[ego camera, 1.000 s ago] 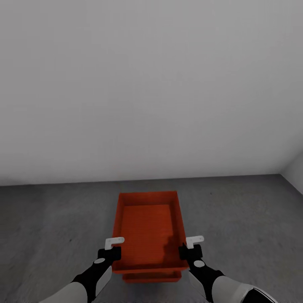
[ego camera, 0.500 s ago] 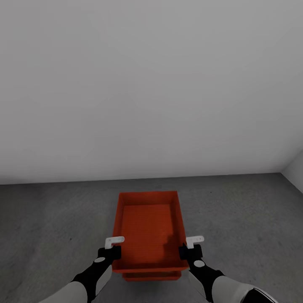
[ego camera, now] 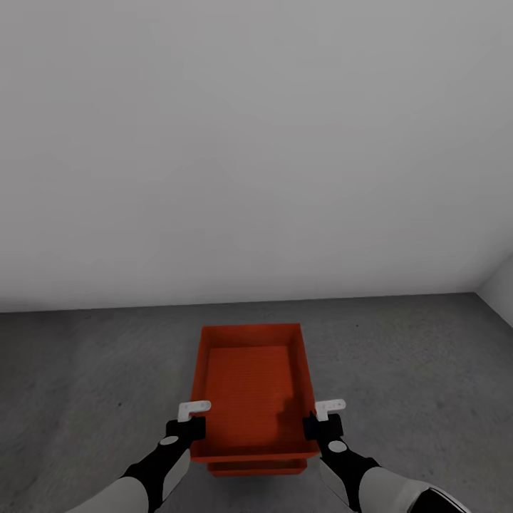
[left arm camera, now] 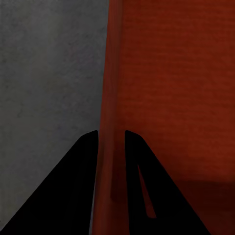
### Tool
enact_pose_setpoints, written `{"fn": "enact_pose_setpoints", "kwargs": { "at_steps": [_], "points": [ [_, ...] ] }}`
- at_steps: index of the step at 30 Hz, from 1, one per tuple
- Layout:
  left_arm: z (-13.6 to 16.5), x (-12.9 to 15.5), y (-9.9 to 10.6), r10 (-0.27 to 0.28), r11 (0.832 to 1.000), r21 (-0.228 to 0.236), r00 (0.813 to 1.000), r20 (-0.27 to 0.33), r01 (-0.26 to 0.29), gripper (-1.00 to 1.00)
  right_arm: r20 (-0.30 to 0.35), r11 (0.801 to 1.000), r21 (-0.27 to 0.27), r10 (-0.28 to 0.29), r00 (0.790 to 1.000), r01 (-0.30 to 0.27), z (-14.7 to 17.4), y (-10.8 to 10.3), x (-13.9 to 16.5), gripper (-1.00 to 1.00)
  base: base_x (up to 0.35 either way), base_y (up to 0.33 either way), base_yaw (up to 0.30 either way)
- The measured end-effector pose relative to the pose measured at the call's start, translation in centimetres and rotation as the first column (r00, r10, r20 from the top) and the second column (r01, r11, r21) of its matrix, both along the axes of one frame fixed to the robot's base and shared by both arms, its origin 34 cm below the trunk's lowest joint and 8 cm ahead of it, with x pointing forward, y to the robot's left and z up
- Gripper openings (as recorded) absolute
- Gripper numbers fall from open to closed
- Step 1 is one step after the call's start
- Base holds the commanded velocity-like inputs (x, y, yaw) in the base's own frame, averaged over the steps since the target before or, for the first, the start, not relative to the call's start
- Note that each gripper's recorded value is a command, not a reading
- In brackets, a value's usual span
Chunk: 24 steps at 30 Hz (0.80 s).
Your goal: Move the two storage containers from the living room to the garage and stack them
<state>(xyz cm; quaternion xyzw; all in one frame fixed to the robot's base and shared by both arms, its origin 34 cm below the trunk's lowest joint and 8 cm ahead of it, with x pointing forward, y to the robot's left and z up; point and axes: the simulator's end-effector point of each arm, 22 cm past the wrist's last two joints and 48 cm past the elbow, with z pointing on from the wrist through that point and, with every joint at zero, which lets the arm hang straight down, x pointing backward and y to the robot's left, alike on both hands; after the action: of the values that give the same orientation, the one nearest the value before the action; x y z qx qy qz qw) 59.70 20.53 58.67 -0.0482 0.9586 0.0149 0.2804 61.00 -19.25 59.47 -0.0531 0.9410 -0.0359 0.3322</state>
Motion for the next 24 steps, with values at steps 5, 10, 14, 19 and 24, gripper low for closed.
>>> {"fn": "enact_pose_setpoints", "kwargs": {
  "at_steps": [5,10,14,19,24],
  "points": [
    [0.0,0.0,0.0,0.000,1.000,0.001,1.000,-0.001,0.000,-1.00,-0.001,1.000,0.001,0.000,1.000,0.000,0.0,0.0,0.0,-1.00,0.000,0.000,0.000],
    [-0.6,0.2,0.0,-0.002,1.000,0.001,1.000,0.000,0.002,-1.00,0.000,1.000,0.002,-0.002,1.000,0.002,-0.7,0.0,0.1,-1.00,0.000,0.000,0.000],
    [-1.1,0.2,0.0,-0.002,1.000,0.001,1.000,-0.001,0.002,-1.00,-0.001,1.000,0.003,-0.003,1.000,0.003,-1.2,0.0,0.1,-1.00,0.000,0.000,0.000],
    [-1.8,0.2,0.0,-0.001,1.000,0.001,1.000,-0.001,0.001,-1.00,-0.001,1.000,0.002,-0.001,1.000,0.001,-1.9,0.0,0.2,-1.00,0.000,0.000,0.000],
    [-2.5,0.3,0.0,-0.001,1.000,0.000,1.000,0.000,0.001,-1.00,0.000,1.000,0.001,-0.001,1.000,0.001,-2.6,0.0,0.2,-1.00,0.000,0.000,0.000]
  ]
}}
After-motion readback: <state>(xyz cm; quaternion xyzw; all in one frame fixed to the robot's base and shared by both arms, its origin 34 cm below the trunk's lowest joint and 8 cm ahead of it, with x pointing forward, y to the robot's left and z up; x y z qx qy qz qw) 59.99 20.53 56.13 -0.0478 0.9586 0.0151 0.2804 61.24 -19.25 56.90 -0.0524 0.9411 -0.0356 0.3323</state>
